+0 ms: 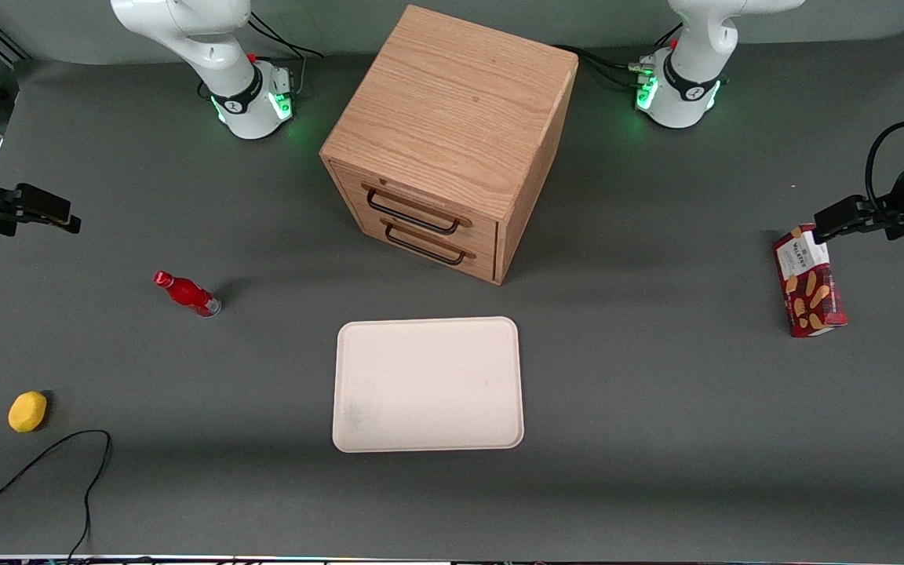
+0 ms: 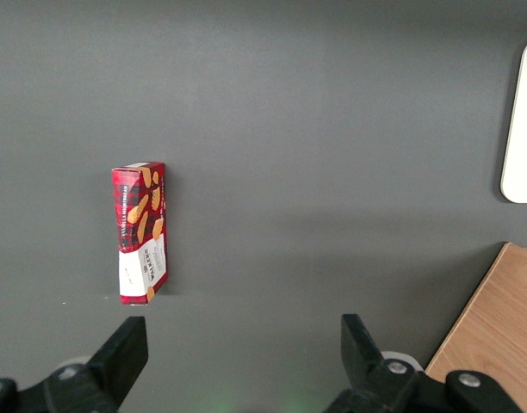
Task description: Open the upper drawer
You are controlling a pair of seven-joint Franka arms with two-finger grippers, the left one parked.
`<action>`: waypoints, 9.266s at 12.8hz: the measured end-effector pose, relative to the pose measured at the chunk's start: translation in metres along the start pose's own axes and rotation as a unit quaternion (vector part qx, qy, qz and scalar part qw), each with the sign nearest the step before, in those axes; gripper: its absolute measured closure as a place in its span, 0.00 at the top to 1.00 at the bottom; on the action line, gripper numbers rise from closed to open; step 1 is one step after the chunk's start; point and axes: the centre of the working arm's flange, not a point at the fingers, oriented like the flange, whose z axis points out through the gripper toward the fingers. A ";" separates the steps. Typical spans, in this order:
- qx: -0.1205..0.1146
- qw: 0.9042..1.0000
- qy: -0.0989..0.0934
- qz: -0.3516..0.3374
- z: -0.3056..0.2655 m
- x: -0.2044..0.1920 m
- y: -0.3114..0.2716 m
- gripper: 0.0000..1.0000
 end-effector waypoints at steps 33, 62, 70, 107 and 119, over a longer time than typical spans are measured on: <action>-0.009 1.000 -0.012 -0.017 0.103 -0.001 0.007 1.00; 0.126 0.894 -0.088 -0.421 0.188 -0.003 -0.373 1.00; 0.122 0.883 -0.114 -0.439 0.217 -0.010 -0.399 1.00; 0.111 0.878 -0.106 -0.453 0.265 0.042 -0.396 1.00; 0.112 0.889 -0.077 -0.438 0.250 0.087 -0.345 1.00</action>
